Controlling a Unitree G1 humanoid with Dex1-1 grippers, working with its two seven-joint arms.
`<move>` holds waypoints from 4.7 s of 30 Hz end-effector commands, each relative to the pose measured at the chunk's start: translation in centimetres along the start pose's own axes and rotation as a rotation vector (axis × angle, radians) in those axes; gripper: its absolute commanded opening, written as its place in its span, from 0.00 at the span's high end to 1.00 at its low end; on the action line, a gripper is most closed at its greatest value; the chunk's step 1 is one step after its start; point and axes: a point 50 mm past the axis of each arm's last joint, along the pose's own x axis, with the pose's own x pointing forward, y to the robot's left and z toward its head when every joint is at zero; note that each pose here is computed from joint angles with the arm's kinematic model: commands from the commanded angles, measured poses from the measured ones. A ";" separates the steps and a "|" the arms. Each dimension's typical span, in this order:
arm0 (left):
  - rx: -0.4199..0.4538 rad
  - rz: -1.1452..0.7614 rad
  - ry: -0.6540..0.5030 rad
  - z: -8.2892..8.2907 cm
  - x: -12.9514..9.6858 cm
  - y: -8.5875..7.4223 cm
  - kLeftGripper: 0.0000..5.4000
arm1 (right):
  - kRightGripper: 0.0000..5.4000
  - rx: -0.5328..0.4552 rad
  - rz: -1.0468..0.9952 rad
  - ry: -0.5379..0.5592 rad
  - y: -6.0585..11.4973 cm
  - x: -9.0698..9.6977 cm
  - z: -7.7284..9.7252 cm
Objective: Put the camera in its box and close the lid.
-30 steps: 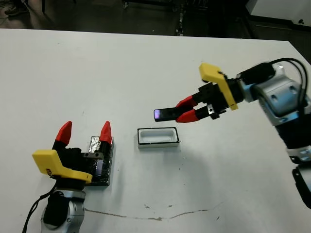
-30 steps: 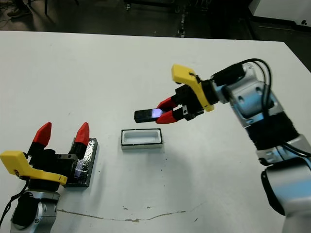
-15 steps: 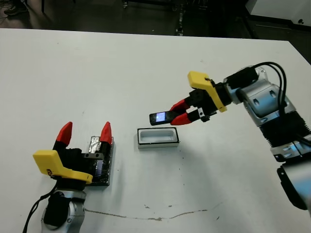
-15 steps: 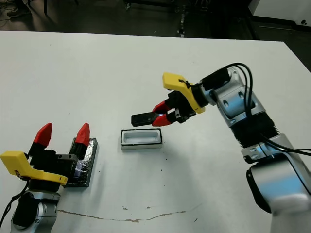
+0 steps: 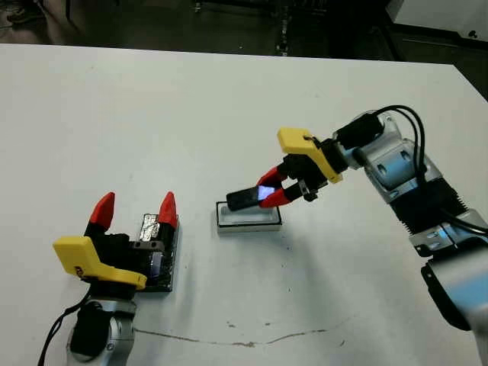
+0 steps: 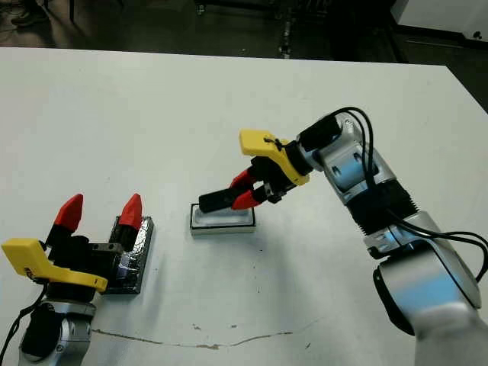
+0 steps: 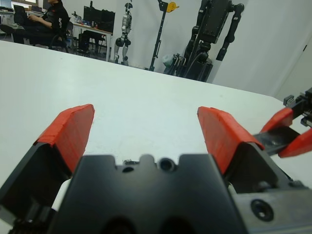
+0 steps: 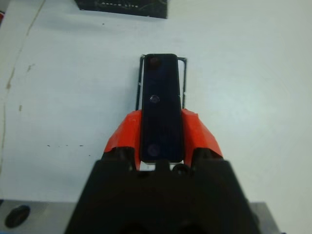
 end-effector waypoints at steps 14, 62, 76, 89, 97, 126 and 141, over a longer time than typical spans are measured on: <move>-0.007 0.004 0.017 -0.5 -0.3 -0.1 0.00 | 0.69 0.043 0.033 0.085 0.4 1.1 -1.4; -0.024 0.009 0.016 -0.7 -0.3 -0.4 0.00 | 0.69 -0.001 0.013 0.128 0.2 1.6 0.1; -0.027 0.017 0.020 -0.7 -0.5 -0.4 0.00 | 0.69 -0.011 0.046 0.136 0.6 3.5 0.9; -0.029 0.027 0.022 -0.9 -0.5 -0.4 0.00 | 0.69 0.009 0.066 0.161 0.8 4.6 1.4; -0.030 0.020 0.020 -1.0 -0.6 -0.4 0.00 | 0.66 0.022 0.057 0.153 0.9 4.6 1.6; -0.019 0.021 0.023 -1.0 -0.5 -0.4 0.00 | 0.01 -0.141 -0.088 0.080 -0.2 0.7 1.9; -0.029 0.016 0.017 -1.0 -0.4 -0.5 0.00 | 0.01 0.065 -0.737 -0.300 3.5 -8.1 2.7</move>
